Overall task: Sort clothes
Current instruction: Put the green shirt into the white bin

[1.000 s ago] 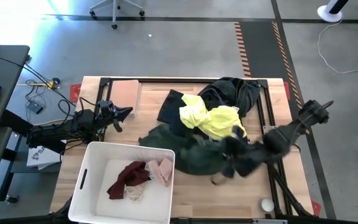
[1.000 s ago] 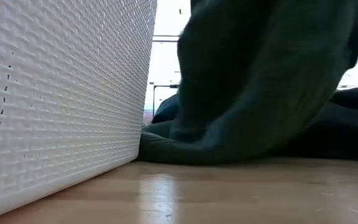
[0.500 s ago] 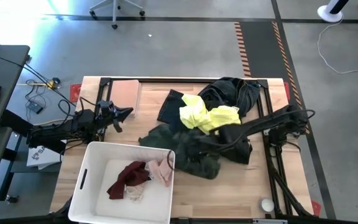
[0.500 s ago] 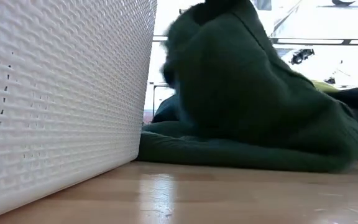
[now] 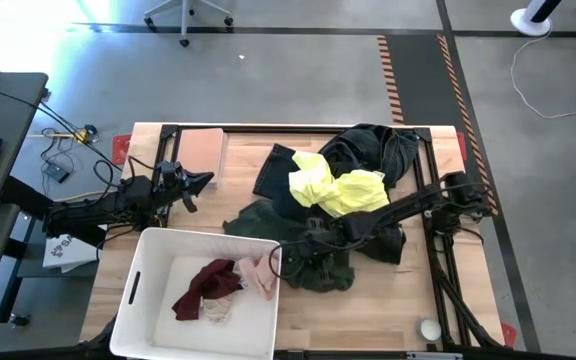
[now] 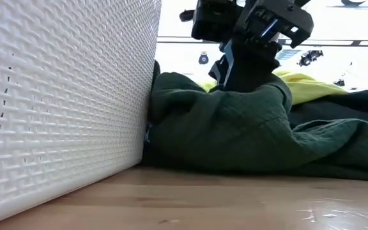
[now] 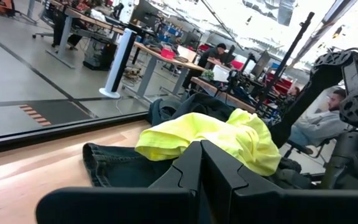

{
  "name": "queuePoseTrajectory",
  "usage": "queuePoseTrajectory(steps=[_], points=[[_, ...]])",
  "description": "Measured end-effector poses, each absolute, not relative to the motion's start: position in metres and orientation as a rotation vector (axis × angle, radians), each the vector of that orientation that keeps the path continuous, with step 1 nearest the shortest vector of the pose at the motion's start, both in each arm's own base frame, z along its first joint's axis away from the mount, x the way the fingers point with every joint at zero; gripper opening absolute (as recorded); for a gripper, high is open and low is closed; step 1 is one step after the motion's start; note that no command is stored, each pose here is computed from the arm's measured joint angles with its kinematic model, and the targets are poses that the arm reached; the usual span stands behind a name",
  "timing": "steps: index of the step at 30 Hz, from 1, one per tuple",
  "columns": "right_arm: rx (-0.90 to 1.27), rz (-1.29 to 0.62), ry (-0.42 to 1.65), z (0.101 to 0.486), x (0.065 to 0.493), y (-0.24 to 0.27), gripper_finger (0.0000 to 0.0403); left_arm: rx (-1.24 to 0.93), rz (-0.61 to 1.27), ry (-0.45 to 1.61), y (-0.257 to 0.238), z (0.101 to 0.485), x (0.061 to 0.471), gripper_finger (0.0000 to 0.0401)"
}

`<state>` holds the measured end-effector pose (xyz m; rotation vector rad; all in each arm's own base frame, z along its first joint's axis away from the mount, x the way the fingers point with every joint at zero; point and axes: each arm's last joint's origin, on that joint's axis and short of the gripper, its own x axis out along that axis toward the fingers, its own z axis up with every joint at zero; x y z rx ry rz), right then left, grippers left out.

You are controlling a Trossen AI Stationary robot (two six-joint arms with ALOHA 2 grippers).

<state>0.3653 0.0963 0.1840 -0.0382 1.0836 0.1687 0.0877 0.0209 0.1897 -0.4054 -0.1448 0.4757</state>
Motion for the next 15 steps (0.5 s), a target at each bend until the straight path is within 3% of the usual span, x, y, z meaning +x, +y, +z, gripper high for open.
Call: queuePoseTrajectory(steps=[9, 15], points=[[-0.111, 0.027, 1.072, 0.182, 0.371, 0.072, 0.0287, -0.405, 0.476, -0.144, 0.021, 0.19, 0.088, 0.0005], [-0.11, 0.102, 1.164, 0.151, 0.379, 0.064, 0.0322, -0.405, 0.476, -0.144, 0.021, 0.19, 0.088, 0.0005]])
